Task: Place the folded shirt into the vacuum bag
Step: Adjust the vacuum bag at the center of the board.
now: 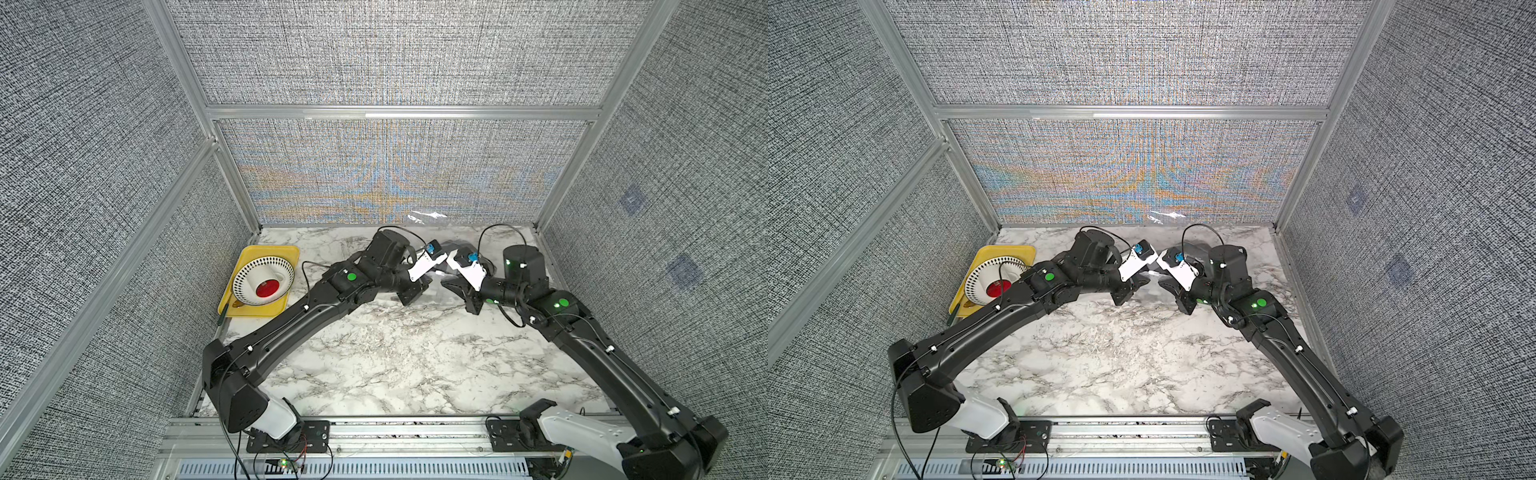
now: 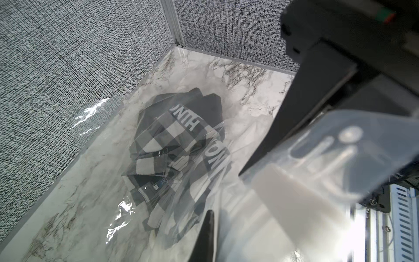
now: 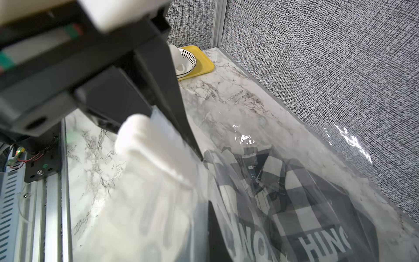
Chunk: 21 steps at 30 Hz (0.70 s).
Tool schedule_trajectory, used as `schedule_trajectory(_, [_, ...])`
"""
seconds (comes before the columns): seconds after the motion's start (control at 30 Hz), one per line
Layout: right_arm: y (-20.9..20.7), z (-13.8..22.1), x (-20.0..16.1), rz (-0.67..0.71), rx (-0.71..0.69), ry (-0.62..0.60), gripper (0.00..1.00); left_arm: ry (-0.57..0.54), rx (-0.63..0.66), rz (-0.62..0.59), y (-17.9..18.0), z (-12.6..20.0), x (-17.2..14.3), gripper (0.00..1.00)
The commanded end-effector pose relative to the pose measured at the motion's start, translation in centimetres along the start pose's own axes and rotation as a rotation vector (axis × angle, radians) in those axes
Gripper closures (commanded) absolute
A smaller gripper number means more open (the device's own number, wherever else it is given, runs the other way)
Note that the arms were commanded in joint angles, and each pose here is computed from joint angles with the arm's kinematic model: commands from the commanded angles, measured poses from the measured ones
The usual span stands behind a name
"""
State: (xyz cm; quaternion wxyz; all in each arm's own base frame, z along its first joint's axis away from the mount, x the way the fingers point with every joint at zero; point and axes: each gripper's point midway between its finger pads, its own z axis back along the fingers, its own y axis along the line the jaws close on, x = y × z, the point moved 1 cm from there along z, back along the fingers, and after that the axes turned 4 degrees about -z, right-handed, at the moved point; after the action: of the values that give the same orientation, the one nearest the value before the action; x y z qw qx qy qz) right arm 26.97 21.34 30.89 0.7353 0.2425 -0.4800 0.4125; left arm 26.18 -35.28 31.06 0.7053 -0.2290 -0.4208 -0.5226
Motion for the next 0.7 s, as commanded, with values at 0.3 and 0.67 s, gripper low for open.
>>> schedule_trajectory(0.3, [-5.1, 5.8, 3.9, -0.223, -0.235, -0.253, 1.0, -0.085, 0.53, 0.295, 9.9, 7.0, -5.7, 0.0])
schedule_trajectory(0.67, [-10.1, 8.2, 1.0, -0.444, -0.328, -0.29, 1.0, -0.259, 0.595, 0.507, 13.4, 11.9, -13.0, 0.0])
